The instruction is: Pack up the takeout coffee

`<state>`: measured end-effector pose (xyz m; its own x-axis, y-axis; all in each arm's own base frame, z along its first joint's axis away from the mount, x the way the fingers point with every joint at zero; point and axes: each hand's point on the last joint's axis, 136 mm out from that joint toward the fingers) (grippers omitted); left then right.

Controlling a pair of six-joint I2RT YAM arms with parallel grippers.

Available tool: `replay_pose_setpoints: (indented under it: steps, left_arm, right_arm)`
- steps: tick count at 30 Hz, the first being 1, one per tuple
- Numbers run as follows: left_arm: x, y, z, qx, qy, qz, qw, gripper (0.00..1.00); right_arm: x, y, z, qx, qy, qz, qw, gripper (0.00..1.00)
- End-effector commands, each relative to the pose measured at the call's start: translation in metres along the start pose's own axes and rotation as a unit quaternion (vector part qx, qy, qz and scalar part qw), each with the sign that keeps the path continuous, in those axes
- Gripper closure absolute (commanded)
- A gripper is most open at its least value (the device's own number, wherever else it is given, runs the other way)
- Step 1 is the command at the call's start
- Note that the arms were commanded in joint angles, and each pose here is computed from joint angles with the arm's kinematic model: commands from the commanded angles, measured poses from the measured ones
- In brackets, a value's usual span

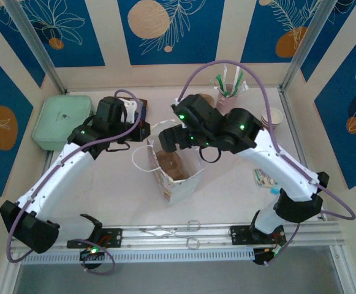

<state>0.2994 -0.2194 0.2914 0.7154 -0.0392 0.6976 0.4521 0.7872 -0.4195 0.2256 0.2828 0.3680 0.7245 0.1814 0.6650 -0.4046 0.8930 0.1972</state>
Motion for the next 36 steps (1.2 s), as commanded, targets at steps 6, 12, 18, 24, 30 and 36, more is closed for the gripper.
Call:
replay_pose_setpoints:
  steps: [6,12,18,24,30,36]
  left_arm:
    - [0.032,-0.029,0.032,-0.031,-0.085,-0.048,0.995,1.00]
    - [0.044,-0.058,0.062,-0.028,-0.166,-0.141,0.976,1.00]
    - [0.044,-0.069,0.078,-0.055,-0.215,-0.163,0.961,1.00]
    - [0.044,-0.075,0.086,-0.073,-0.238,-0.173,0.953,1.00]
    - [0.045,-0.078,0.091,-0.077,-0.251,-0.184,0.947,1.00]
    - [0.043,-0.079,0.101,-0.073,-0.272,-0.205,0.937,1.00]
  right_arm:
    - [-0.012,-0.048,-0.035,-0.060,0.028,-0.028,0.997,0.12]
    - [-0.029,-0.036,-0.043,-0.036,0.044,-0.022,0.998,0.20]
    - [-0.039,-0.029,-0.041,-0.010,0.040,-0.022,0.999,0.54]
    - [-0.044,-0.028,-0.037,-0.008,0.031,-0.020,0.999,0.89]
    - [-0.042,-0.021,-0.026,0.007,0.002,-0.011,1.000,1.00]
    - [-0.031,-0.015,-0.010,0.047,-0.096,-0.007,0.994,1.00]
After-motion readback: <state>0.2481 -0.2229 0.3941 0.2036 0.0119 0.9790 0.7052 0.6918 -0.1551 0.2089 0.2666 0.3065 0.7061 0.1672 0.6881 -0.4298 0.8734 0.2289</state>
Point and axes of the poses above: each hand's point on the last joint's axis, 136 mm out from that joint toward the fingers, its own z axis back along the fingers, its own y axis along the line the jaws close on, x = y × z, and after that the axes turned 5 degrees about -z, right-handed
